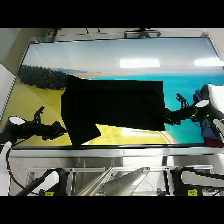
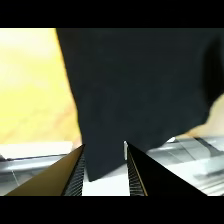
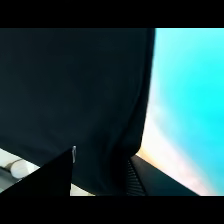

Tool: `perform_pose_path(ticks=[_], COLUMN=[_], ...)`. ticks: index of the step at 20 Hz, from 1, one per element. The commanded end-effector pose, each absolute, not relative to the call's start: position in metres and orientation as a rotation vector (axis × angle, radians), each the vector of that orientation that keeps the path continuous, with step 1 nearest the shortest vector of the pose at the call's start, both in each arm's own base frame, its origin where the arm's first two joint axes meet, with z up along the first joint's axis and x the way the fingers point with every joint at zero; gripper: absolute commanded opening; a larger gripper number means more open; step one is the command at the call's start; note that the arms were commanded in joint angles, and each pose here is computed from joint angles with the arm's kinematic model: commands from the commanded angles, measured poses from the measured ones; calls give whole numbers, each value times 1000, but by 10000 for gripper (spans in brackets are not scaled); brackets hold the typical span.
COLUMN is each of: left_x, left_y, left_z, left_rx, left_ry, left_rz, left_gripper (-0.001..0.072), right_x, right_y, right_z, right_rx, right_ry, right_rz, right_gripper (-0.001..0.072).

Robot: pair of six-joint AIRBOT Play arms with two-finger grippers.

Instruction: Fold the shirts.

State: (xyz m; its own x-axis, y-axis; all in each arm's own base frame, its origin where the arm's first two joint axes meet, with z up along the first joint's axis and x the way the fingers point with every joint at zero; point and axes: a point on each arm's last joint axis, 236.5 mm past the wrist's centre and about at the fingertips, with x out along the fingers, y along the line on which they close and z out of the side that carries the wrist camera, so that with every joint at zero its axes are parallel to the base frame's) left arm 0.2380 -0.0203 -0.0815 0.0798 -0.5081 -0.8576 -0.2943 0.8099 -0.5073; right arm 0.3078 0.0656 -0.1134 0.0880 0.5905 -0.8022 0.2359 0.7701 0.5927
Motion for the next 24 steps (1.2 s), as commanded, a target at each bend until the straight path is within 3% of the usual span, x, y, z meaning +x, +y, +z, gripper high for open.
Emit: perform_pose_path(ticks=[1, 5, 10, 12, 14, 16, 18, 19, 24], left_x=[248, 260, 293, 306, 306, 302, 304, 306, 304], left_y=[-19, -36, -55, -56, -59, -62, -62, -60, -38], left_z=[-105, -125, -112, -98, -88, -81, -75, -71, -37], left_rx=[-709, -719, -604, -585, -582, -583, -574, -569, -582], left_ry=[1487, 1493, 1466, 1444, 1454, 1477, 1455, 1439, 1354], left_rz=[-134, -169, -255, -284, -316, -346, -346, -343, -320], left_gripper=[273, 272, 266, 14, 20, 20, 21, 20, 21], right_x=[312, 311, 308, 302, 291, 281, 276, 274, 280], right_y=[75, 78, 80, 83, 85, 87, 90, 90, 69], right_z=[-112, -110, -109, -106, -105, -103, -100, -100, -82], right_rx=[715, 728, 732, 722, 709, 686, 687, 675, 713], right_ry=[1479, 1480, 1495, 1510, 1549, 1581, 1600, 1598, 1549], right_rz=[322, 335, 349, 384, 412, 453, 478, 498, 498], right_gripper=[385, 385, 385, 384, 371, 257, 221, 9, 17])
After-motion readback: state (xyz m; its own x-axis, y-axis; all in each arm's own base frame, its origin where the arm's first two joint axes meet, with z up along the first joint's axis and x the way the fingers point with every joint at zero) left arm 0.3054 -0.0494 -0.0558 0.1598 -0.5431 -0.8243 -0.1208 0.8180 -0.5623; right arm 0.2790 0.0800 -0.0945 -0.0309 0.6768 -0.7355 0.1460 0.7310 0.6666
